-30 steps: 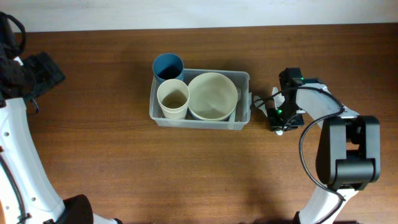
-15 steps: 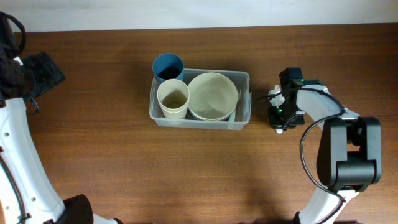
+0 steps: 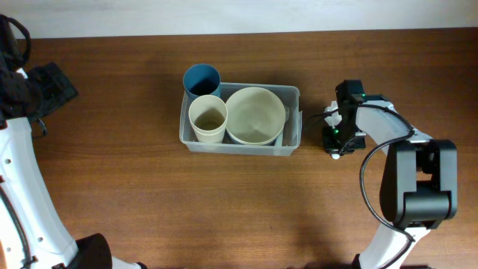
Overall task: Pack container
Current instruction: 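Lift the spoon and insert it into the container's right edge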
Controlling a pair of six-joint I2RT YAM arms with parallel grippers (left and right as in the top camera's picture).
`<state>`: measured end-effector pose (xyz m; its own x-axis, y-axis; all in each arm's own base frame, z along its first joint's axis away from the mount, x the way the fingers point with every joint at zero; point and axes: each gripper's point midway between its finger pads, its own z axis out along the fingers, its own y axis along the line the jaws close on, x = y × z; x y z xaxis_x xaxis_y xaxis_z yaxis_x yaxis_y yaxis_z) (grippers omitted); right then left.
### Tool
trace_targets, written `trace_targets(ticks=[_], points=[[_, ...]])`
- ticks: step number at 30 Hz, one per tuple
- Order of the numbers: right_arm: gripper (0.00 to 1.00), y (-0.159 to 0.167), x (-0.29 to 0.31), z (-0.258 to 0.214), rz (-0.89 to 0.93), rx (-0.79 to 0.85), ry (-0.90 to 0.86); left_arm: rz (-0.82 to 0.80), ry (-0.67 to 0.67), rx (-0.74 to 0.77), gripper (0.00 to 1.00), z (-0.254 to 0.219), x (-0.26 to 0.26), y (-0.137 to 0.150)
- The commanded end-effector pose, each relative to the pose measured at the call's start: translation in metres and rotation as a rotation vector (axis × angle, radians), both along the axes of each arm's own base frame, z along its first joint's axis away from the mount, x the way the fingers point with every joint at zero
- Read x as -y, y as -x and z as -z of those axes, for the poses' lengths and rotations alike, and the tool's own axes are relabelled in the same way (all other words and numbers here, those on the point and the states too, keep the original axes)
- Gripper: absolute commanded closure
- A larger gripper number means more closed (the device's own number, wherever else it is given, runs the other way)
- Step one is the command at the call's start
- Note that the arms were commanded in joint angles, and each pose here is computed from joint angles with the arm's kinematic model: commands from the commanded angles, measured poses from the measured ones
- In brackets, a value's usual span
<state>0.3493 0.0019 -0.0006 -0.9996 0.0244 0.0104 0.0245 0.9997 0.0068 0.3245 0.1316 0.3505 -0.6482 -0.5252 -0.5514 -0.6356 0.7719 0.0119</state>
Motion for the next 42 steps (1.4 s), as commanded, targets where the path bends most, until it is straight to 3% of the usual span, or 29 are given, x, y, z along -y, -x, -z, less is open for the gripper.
trace_targets(ticks=[1, 11, 24, 35, 42], points=[[0.89, -0.008, 0.001, -0.004, 0.009, -0.013, 0.012, -0.009, 0.009, -0.003, 0.0, 0.002, 0.0, 0.0], [0.89, -0.038, -0.016, -0.07, -0.011, 0.038, -0.084, -0.009, 0.009, -0.003, 0.0, 0.002, 0.0, 0.0], [0.89, -0.047, -0.083, -0.157, -0.162, 0.171, -0.482, -0.009, 0.009, -0.003, 0.0, 0.002, 0.0, 0.0], [0.89, -0.029, -0.144, -0.168, -0.262, 0.135, -0.593, -0.009, 0.009, -0.003, 0.0, 0.002, 0.0, 0.0], [0.89, -0.036, -0.151, -0.162, -0.144, 0.125, -0.522, -0.009, 0.009, -0.003, 0.0, 0.002, 0.0, 0.0]])
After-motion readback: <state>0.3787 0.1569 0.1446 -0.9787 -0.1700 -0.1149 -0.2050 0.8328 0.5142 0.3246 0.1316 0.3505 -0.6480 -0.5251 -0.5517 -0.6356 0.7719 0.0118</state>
